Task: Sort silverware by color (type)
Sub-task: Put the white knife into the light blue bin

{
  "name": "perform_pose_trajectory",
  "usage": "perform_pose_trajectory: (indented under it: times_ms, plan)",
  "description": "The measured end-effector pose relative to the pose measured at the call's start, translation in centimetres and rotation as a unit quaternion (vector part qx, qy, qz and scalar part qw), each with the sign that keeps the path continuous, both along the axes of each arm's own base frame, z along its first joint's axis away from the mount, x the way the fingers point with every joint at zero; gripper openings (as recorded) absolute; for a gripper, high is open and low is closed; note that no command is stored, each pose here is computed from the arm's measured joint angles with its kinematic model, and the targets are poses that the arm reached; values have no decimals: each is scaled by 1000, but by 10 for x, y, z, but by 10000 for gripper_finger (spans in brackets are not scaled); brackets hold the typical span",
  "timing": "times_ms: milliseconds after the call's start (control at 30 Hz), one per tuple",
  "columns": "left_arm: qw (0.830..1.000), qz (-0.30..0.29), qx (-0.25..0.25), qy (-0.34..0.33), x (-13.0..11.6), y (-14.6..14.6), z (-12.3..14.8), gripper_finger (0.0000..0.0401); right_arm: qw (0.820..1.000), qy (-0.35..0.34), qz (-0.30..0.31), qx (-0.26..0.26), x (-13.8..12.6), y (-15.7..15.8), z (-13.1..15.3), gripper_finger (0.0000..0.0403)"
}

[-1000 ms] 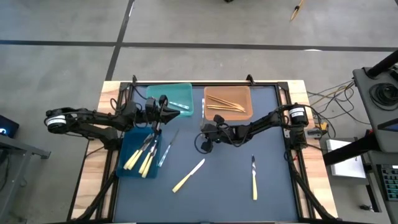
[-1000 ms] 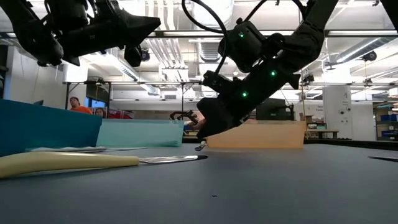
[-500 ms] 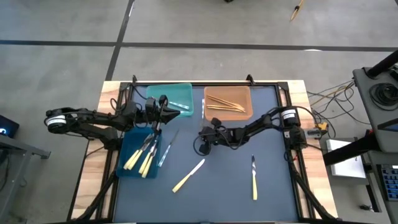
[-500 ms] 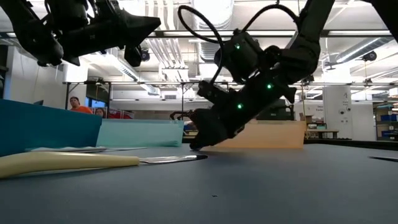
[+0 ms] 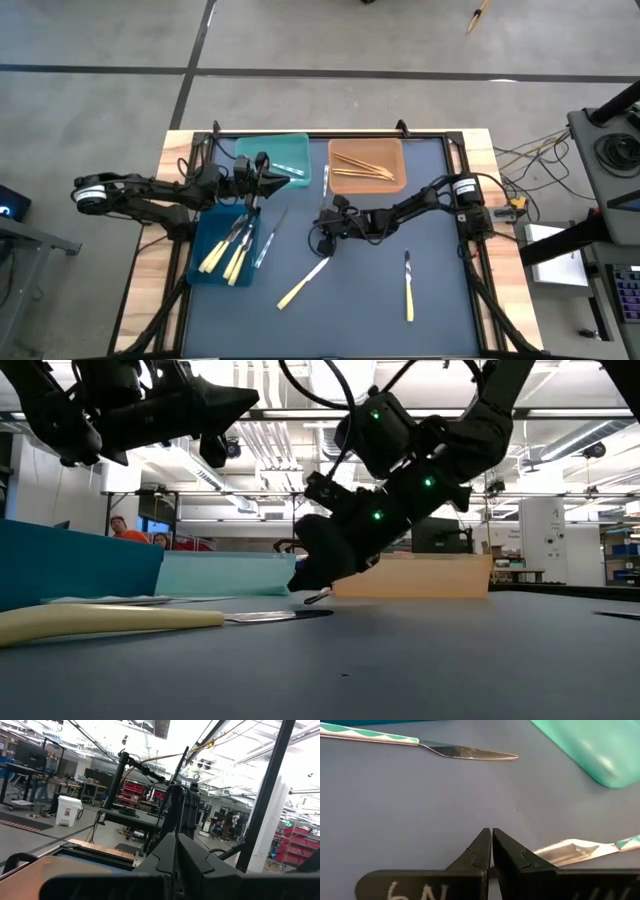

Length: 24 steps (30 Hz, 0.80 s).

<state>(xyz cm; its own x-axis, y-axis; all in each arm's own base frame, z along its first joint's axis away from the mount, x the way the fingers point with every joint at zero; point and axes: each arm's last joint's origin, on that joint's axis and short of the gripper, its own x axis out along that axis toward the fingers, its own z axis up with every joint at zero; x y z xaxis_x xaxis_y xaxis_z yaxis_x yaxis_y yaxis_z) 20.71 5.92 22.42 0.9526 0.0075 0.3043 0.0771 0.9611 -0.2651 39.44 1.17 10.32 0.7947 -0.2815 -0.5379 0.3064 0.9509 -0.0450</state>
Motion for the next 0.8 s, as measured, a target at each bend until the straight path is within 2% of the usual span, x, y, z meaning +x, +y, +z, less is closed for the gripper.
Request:
perform_pose_trajectory:
  times_ms: [300,800]
  plan:
    - [1000,-1,-2,2,0,0,0,0,999,10,21,-28,7,3,27,9]
    - [994,0,-82,78,21,-26,-30,0,992,83,54,-79,-27,1,83,9]
